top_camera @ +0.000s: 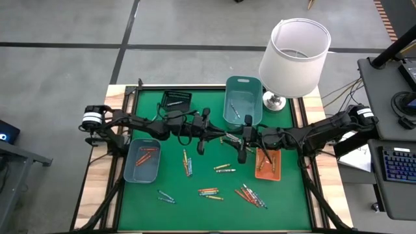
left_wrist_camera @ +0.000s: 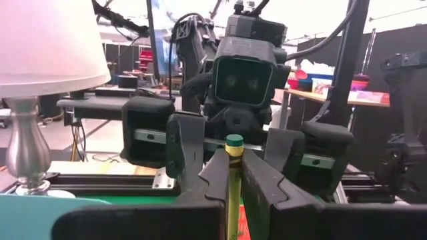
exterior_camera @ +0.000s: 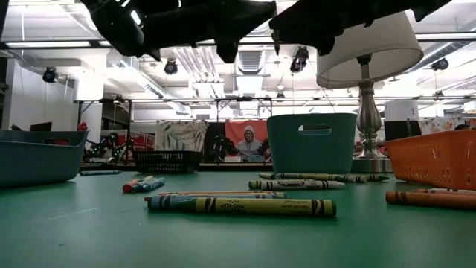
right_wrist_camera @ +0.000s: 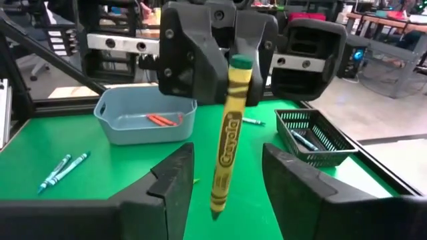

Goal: Sort crayons
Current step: Put the green crayon into the orange bin

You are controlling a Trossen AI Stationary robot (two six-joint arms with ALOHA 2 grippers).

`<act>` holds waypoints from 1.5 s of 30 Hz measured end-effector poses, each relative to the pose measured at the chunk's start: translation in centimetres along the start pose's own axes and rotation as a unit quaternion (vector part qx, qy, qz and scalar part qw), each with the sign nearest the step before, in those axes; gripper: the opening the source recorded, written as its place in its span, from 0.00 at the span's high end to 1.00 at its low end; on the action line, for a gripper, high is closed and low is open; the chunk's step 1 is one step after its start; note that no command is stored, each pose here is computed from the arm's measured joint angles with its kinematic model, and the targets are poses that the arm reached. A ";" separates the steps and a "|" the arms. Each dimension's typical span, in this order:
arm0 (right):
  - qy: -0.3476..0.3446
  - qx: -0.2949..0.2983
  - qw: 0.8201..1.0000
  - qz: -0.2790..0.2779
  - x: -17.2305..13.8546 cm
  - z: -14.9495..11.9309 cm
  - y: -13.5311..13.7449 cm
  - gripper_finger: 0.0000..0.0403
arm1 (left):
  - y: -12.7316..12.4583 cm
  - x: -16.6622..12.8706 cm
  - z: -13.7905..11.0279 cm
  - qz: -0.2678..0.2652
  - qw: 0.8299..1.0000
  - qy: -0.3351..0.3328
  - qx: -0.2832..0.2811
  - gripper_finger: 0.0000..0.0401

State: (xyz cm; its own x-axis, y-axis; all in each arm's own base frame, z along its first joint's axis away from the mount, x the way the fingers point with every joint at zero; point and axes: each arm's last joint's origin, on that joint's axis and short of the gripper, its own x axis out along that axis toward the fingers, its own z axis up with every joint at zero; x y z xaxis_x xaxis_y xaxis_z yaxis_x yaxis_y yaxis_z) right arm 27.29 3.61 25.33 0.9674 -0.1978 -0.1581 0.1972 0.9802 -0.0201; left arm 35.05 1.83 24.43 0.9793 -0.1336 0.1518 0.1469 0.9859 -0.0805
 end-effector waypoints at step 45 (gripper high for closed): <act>0.597 0.242 0.759 -0.094 -7.9 -4.4 0.2 0.86 | -1.4 -6.0 6.2 0.084 0.985 0.149 -0.010 0.69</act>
State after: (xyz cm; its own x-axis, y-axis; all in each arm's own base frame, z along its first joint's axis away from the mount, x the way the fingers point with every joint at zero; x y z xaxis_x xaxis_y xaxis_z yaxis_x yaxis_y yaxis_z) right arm 18.96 5.45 22.25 0.1390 0.1009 -0.9851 0.6288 0.7595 0.1665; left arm 28.13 1.88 29.76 0.9868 0.0047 -0.1617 -0.0211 0.9948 -0.0995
